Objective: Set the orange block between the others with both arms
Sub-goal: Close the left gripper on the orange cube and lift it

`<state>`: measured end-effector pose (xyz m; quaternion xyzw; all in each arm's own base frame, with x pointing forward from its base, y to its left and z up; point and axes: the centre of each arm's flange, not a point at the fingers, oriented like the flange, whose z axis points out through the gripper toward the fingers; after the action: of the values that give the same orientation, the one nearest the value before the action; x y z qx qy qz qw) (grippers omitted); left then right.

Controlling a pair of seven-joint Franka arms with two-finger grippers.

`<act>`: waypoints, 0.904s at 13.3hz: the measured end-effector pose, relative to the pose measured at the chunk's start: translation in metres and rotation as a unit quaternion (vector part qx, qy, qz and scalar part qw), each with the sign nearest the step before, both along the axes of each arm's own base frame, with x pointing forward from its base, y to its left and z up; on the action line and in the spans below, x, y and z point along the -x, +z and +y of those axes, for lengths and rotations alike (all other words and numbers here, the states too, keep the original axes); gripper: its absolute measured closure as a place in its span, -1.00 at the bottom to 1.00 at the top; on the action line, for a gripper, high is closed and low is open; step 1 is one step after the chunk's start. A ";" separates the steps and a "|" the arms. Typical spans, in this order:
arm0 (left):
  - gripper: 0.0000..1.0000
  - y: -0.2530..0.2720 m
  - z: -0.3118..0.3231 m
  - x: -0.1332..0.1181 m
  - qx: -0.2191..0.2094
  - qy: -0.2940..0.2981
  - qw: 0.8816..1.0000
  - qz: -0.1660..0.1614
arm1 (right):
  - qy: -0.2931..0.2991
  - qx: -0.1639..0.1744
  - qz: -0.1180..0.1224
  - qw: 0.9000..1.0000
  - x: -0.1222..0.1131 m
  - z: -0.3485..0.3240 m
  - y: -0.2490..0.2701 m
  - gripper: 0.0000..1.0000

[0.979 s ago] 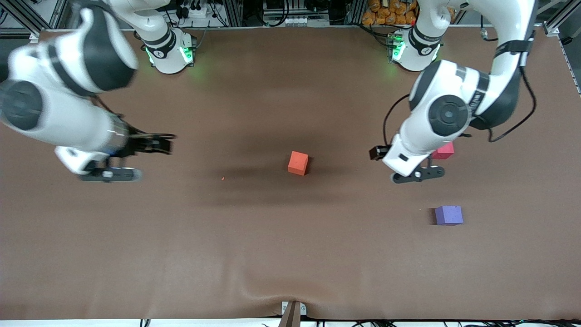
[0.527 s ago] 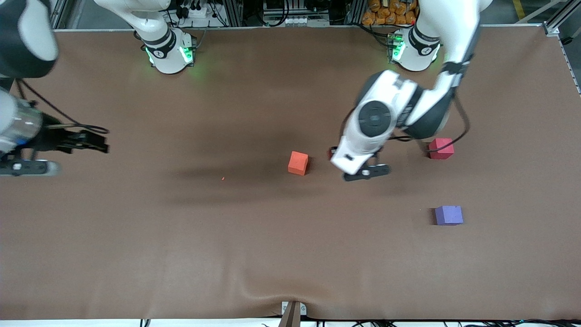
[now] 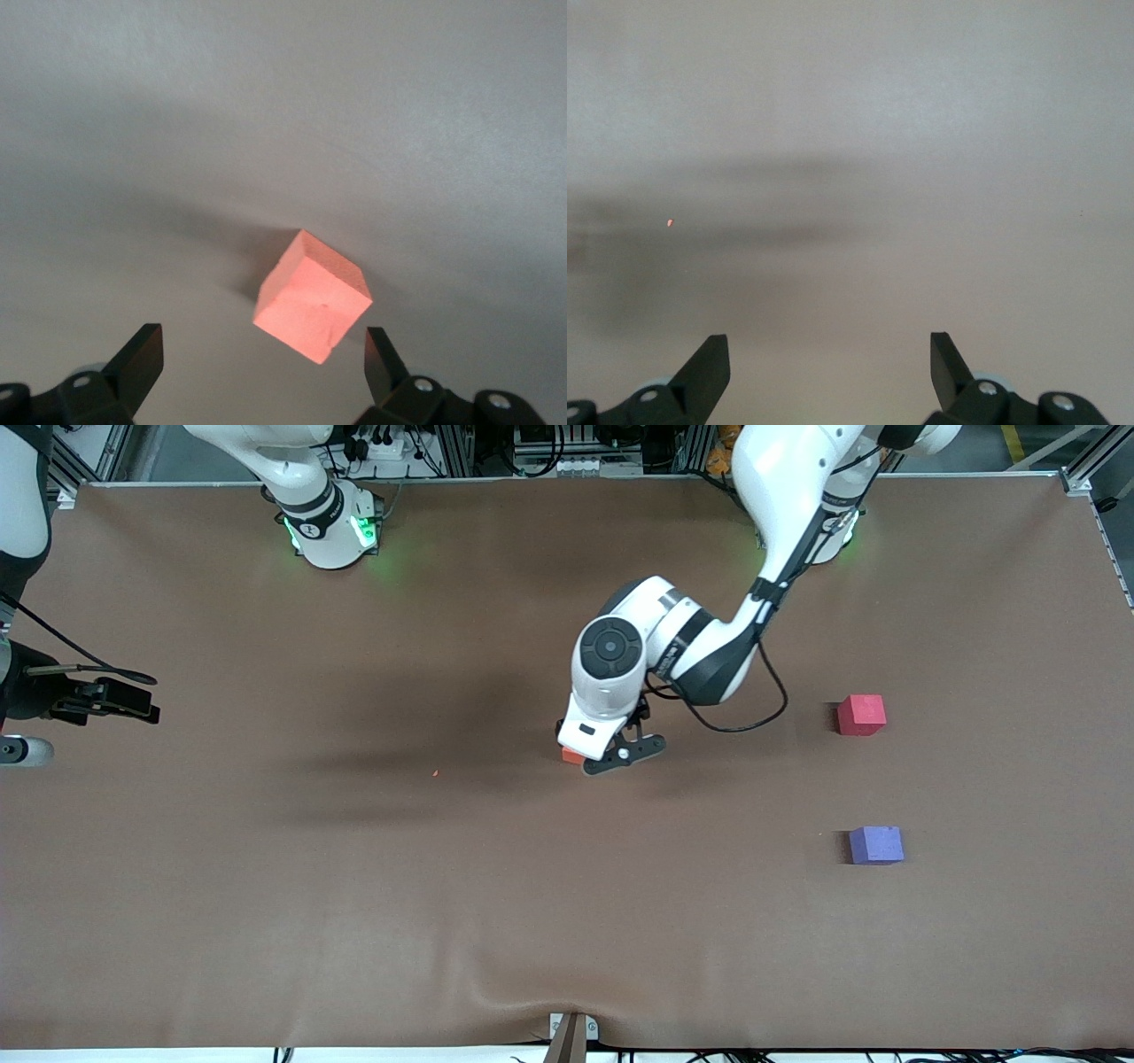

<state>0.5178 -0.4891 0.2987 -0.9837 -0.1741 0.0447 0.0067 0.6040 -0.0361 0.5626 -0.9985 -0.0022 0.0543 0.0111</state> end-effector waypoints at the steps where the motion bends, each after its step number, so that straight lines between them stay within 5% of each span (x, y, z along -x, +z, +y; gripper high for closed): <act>1: -1.00 -0.009 -0.003 0.003 -0.006 0.004 1.000 0.001 | -0.001 0.001 0.001 1.000 0.000 -0.001 -0.001 -1.00; 6: -1.00 -0.040 -0.019 0.012 -0.020 0.139 0.990 -0.009 | -0.004 0.003 0.001 1.000 0.001 -0.006 -0.001 -1.00; 12: -1.00 -0.067 -0.038 0.023 -0.023 0.322 0.946 -0.041 | -0.003 0.004 0.000 1.000 0.000 -0.005 -0.001 -1.00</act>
<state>0.4946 -0.5272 0.2321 -0.8760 -0.4823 0.0005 0.0071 0.6038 -0.0411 0.5619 -0.9985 0.0014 0.0544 0.0077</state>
